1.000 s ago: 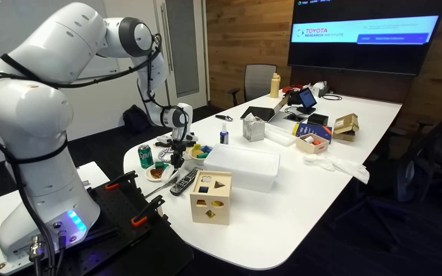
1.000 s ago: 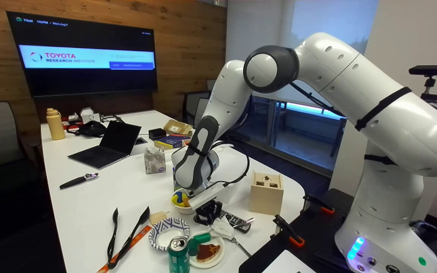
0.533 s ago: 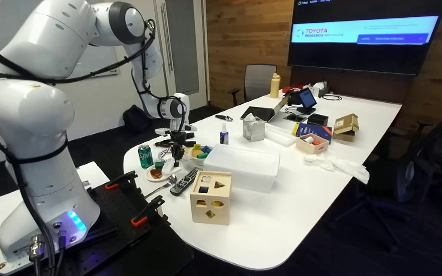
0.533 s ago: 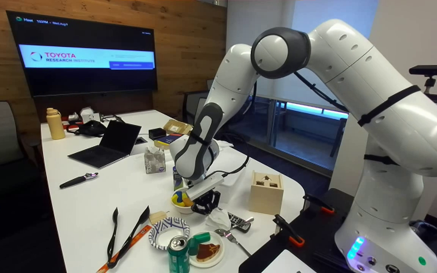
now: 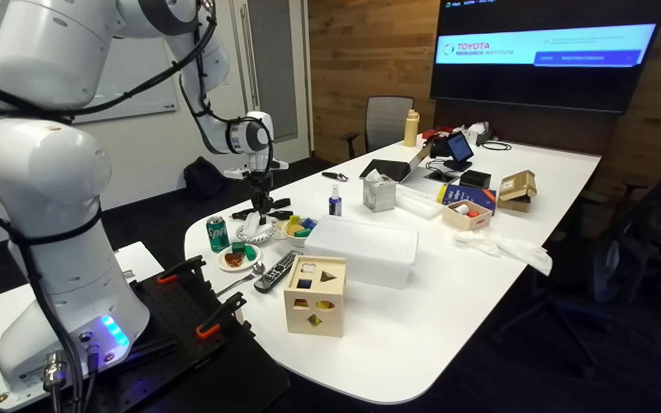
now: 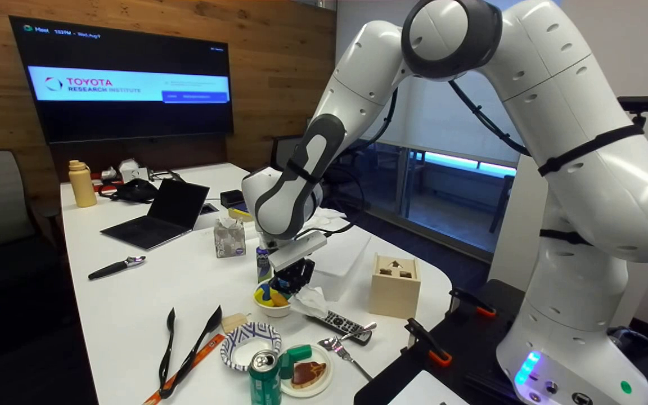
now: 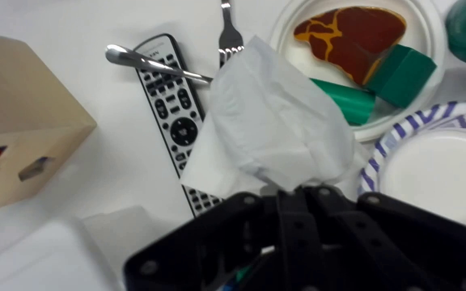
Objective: Wipe the silver spoon and fork with the napkin
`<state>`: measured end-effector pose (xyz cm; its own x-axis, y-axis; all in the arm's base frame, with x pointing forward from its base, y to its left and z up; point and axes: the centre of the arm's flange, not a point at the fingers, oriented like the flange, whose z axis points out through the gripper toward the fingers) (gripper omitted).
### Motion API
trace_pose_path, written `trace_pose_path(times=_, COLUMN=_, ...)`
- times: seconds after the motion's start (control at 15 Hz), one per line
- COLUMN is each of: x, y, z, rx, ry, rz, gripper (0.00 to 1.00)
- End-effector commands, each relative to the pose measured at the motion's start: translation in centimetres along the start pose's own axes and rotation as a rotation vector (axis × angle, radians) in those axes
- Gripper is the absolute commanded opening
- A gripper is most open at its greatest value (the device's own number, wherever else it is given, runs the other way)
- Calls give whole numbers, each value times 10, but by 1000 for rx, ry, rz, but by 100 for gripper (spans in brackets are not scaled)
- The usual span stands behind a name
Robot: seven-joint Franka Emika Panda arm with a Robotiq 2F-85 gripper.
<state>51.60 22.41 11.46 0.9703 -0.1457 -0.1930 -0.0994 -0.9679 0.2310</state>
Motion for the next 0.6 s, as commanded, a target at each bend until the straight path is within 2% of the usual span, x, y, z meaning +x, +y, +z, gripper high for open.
trace_pose_path(times=0.0, x=7, y=-39, z=-21, rx=80, ry=109, rz=-154, gripper=0)
trace_pose_path(times=0.27, x=18, y=-123, z=-27, rx=164, ry=219, rz=-311, gripper=0)
trace_pose_path(times=0.53, x=11, y=-191, z=-20, rx=276, ry=310, rz=-416, gripper=0)
